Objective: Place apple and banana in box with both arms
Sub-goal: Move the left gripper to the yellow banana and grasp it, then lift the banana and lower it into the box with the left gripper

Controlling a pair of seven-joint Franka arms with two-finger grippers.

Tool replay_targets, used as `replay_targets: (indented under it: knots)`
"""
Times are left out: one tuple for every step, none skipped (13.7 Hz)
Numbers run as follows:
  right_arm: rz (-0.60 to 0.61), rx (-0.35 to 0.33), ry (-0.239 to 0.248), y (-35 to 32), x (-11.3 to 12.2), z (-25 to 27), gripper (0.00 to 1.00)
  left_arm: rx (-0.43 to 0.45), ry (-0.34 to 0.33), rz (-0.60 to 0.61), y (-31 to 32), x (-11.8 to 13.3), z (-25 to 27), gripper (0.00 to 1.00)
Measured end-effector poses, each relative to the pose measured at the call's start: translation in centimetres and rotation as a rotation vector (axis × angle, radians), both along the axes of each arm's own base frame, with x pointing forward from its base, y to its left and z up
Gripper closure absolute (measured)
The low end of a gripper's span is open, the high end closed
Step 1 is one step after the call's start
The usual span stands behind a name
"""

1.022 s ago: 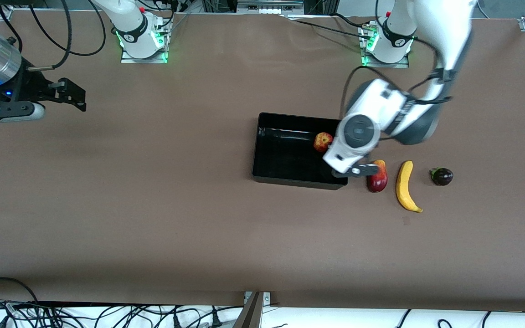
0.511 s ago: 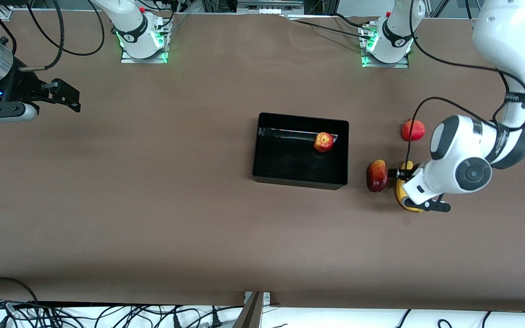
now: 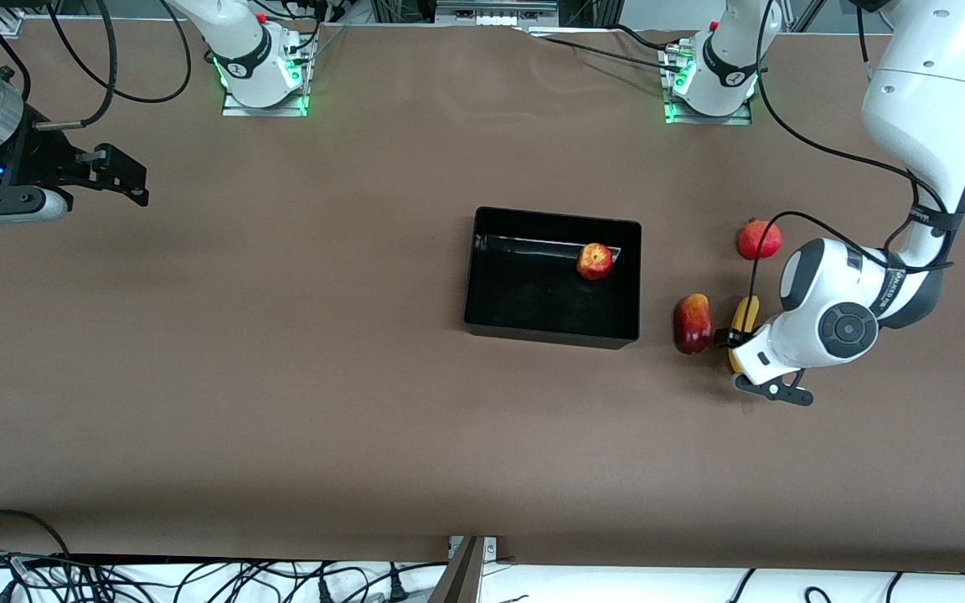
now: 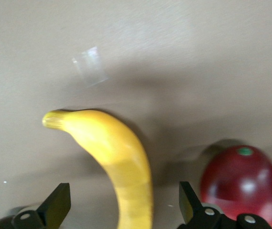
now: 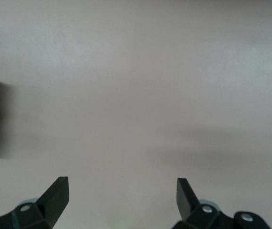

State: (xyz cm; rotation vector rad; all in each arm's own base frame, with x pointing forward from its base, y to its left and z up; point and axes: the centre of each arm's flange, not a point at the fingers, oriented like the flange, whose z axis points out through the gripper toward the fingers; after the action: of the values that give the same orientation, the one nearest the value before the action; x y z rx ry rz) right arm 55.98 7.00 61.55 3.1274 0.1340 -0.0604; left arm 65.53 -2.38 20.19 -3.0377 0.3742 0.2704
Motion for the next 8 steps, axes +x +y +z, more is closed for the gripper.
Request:
replay_targets:
  knots:
    - [0.000, 0.000, -0.001, 0.0, 0.0, 0.0, 0.00, 0.002, 0.003, -0.002, 0.4, -0.1, -0.4, 0.00]
    - [0.000, 0.001, -0.003, 0.0, 0.0, 0.0, 0.00, 0.000, 0.004, -0.003, 0.6, -0.3, -1.0, 0.00]
    - [0.000, 0.001, -0.005, 0.0, 0.1, 0.0, 0.00, -0.005, 0.008, -0.005, 0.7, -0.6, -1.8, 0.09]
    - [0.000, 0.002, -0.006, 0.0, 0.1, 0.1, 0.00, -0.011, 0.012, -0.008, 0.6, -1.0, -2.7, 0.19]
    - [0.000, 0.002, -0.007, 0.0, 0.1, 0.1, 0.00, -0.016, 0.018, -0.011, 0.4, -1.4, -3.3, 0.31]
    - [0.000, 0.002, -0.008, 0.0, 0.1, 0.1, 0.00, -0.019, 0.021, -0.015, 0.1, -1.6, -3.6, 0.41]
    - [0.000, 0.002, -0.008, 0.0, 0.1, 0.1, 0.00, -0.020, 0.017, -0.017, -0.1, -1.6, -3.4, 0.52]
    - [0.000, 0.002, -0.008, 0.0, 0.1, 0.1, 0.00, -0.022, 0.014, -0.021, -0.3, -1.6, -3.2, 0.61]
